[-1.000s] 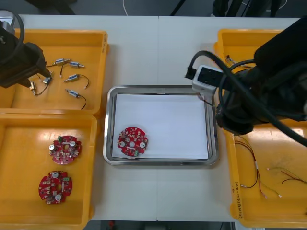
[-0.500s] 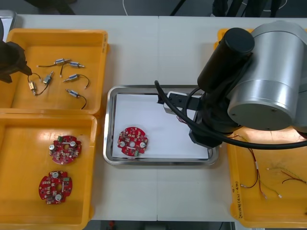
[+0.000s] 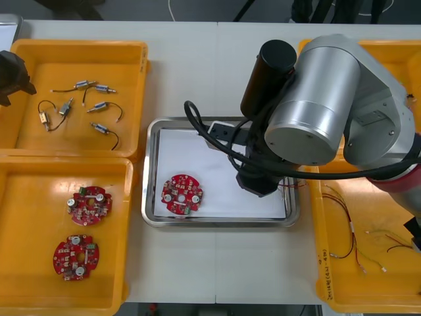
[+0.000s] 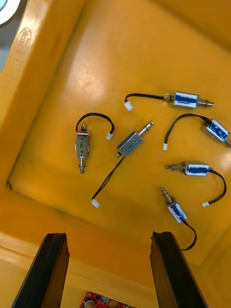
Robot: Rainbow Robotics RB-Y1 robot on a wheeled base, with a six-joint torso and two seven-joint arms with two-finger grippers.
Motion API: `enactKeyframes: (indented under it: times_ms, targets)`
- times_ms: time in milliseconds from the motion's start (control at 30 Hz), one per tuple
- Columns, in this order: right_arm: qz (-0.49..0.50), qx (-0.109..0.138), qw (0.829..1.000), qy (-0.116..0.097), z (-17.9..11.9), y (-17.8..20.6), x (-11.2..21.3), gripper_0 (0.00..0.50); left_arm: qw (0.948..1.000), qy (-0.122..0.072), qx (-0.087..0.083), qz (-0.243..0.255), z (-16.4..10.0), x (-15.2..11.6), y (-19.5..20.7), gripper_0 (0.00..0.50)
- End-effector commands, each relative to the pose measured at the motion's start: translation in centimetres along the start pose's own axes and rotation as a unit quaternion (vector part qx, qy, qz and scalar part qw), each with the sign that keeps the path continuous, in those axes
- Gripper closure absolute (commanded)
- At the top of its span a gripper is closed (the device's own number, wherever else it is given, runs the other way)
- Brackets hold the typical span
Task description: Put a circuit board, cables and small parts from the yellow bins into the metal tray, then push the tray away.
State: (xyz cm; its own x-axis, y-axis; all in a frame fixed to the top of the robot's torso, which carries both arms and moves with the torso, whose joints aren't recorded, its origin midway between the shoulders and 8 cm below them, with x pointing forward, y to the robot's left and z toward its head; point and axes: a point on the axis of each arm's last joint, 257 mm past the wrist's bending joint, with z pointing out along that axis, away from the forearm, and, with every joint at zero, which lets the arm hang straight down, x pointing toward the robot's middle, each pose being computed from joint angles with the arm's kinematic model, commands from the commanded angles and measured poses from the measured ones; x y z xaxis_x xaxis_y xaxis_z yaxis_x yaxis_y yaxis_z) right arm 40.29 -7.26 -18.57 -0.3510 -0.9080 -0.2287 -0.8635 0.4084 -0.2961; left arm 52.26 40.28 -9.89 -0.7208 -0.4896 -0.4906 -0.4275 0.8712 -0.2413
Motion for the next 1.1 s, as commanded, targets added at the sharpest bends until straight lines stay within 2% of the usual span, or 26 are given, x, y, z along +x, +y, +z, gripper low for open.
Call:
enactKeyframes:
  times_ms: [33,167,367,533,767,867,1100]
  targets:
    - [-0.054,0.025,0.998,-0.016,0.6,0.1,-2.4,0.5,0.998,-0.035,-0.007,0.053,-1.2,-3.8,0.9,0.0]
    - [-0.066,0.029,0.997,-0.013,2.3,0.5,-2.6,0.5,0.9977,-0.04,-0.013,0.053,0.1,-4.9,1.0,0.0]
    - [-0.105,0.032,0.994,-0.006,3.6,1.5,-2.6,0.5,0.9956,-0.049,-0.011,0.079,2.7,-5.8,1.4,0.0]
    - [-0.158,0.042,0.986,-0.002,4.1,0.8,-2.4,0.5,0.9935,-0.048,-0.017,0.102,5.4,-5.5,1.9,0.0]
    - [-0.197,0.047,0.979,0.004,4.5,-0.1,-1.9,0.5,0.9927,-0.044,-0.018,0.111,6.9,-4.8,1.6,0.0]
    - [-0.211,0.043,0.976,0.014,5.5,0.1,-1.3,0.5,0.9925,-0.041,-0.021,0.113,7.7,-4.3,1.5,0.0]
    - [-0.228,0.045,0.973,0.014,7.7,0.6,-0.9,0.5,0.9929,-0.045,-0.022,0.108,9.6,-4.2,2.1,0.0]
